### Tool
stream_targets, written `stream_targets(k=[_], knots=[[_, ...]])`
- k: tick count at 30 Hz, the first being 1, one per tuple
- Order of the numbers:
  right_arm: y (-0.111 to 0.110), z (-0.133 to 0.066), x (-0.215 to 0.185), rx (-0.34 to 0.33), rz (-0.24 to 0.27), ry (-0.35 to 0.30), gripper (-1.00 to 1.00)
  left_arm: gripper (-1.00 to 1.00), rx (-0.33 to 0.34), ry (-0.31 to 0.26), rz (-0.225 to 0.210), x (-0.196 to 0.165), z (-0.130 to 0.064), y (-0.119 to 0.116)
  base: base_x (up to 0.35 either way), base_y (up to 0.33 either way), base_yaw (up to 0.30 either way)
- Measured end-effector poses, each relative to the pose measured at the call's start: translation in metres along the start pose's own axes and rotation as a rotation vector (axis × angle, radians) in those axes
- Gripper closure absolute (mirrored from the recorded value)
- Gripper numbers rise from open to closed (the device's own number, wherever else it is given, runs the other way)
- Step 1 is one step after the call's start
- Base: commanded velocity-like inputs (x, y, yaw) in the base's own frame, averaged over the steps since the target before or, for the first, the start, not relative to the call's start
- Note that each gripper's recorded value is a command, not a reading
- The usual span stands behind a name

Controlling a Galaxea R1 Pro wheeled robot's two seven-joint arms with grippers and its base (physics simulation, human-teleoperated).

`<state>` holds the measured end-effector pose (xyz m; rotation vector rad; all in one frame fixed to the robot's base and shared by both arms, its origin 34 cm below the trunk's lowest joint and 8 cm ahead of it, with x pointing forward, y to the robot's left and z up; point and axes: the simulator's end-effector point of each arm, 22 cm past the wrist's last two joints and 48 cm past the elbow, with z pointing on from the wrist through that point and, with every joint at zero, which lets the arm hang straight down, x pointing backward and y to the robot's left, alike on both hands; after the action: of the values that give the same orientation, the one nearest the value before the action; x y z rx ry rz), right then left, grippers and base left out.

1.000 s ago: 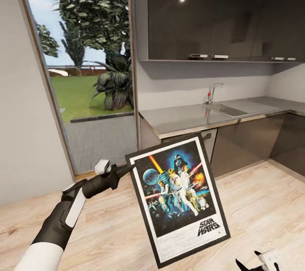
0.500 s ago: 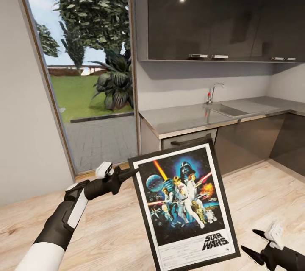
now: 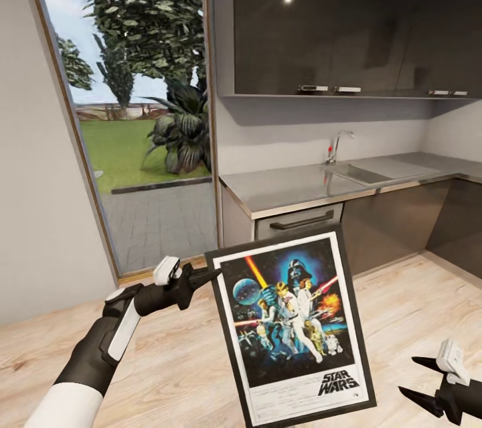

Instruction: Pick up the poster from the kitchen countertop and hang it on one of the wall nails in the kitchen.

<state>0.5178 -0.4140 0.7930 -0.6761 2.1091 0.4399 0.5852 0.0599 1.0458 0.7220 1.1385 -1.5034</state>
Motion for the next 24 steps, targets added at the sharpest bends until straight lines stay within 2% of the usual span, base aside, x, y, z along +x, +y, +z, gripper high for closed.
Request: stream_targets(k=[6, 12, 16, 17, 20, 24], knots=[[0.009, 0.008, 0.001, -0.031, -0.013, 0.014, -1.0, 1.0, -0.013, 0.076, 0.047, 0.009, 0.004, 0.0, 0.0, 0.0, 0.0], [0.04, 0.035, 0.003, -0.136, -0.062, 0.066, -1.0, 1.0, -0.034, 0.16, 0.086, 0.026, 0.003, 0.005, 0.0, 0.0, 0.0], [0.052, 0.044, 0.005, -0.173, -0.075, 0.081, -1.0, 1.0, -0.033, 0.172, 0.12, 0.029, 0.003, 0.006, 0.0, 0.0, 0.0], [0.066, 0.053, 0.007, -0.216, -0.095, 0.101, -1.0, 1.0, -0.03, 0.174, 0.131, 0.029, 0.003, 0.005, 0.0, 0.0, 0.0], [0.086, 0.065, 0.015, -0.279, -0.112, 0.135, -1.0, 1.0, -0.022, 0.172, 0.144, 0.026, 0.006, 0.002, 0.0, 0.0, 0.0], [0.094, 0.069, 0.02, -0.306, -0.117, 0.152, -1.0, 1.0, 0.001, 0.168, 0.184, 0.015, 0.012, -0.008, 0.0, 0.0, 0.0]])
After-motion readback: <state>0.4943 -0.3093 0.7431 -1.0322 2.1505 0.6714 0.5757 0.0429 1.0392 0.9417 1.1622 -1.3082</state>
